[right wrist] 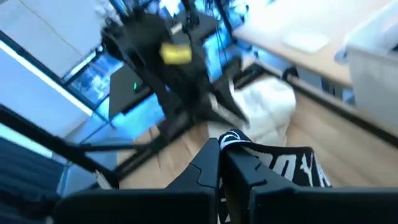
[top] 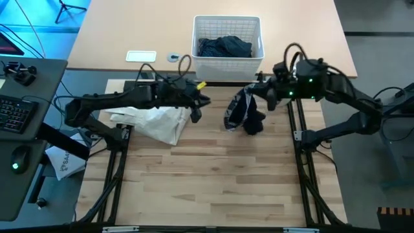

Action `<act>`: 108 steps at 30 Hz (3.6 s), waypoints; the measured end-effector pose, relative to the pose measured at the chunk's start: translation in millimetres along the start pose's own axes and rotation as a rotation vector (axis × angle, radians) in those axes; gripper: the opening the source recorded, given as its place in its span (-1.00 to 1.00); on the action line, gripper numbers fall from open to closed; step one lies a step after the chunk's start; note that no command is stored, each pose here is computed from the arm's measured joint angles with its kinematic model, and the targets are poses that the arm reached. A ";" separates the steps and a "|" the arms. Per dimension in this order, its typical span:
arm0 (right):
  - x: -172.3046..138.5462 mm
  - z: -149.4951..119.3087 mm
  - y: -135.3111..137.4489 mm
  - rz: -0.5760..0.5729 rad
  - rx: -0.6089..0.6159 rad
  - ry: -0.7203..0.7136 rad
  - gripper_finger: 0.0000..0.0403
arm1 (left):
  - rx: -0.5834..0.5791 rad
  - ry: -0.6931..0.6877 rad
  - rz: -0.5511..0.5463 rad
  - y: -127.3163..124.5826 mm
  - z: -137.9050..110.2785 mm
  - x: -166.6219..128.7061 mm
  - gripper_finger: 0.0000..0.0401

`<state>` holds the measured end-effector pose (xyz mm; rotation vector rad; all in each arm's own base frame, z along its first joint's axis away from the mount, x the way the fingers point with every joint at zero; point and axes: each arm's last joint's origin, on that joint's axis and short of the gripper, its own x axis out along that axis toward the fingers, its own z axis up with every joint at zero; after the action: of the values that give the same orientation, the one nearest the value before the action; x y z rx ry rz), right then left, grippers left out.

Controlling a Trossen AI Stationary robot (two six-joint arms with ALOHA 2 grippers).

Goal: Fold laundry
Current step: Fold the blue underwear

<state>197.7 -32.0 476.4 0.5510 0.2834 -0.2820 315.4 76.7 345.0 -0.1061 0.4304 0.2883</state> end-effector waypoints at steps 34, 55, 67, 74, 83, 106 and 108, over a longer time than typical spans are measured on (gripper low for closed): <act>-4.0 -3.1 -2.9 -0.212 0.008 0.073 -1.00 | -0.154 0.373 0.150 -22.6 -86.1 103.8 -0.94; -39.2 -3.1 1.1 -0.173 0.065 0.237 -1.00 | -0.052 -0.010 0.052 2.8 90.3 -121.4 -1.00; -18.7 -15.1 -10.1 -0.349 0.128 0.303 -1.00 | -0.338 0.196 0.035 8.5 72.7 -104.3 -1.00; 11.4 -8.4 -39.1 -0.805 -0.045 0.214 -1.00 | -0.239 0.330 0.256 43.4 57.2 -41.5 -1.00; 13.8 -13.0 -45.1 -0.957 -0.186 0.267 -1.00 | -0.023 0.367 0.526 47.8 51.3 -24.6 -1.00; 101.3 -295.1 -79.0 -0.378 0.352 0.884 -0.43 | -0.127 0.768 0.018 -101.5 -156.9 22.7 -0.99; 98.7 -291.3 -74.7 -0.284 0.333 1.001 -0.30 | -0.151 0.809 -0.062 -106.5 -157.4 19.5 -0.95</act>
<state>209.2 48.4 170.5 0.9594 1.3077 -0.3120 301.7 -45.5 198.7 -0.3891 1.2059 0.2063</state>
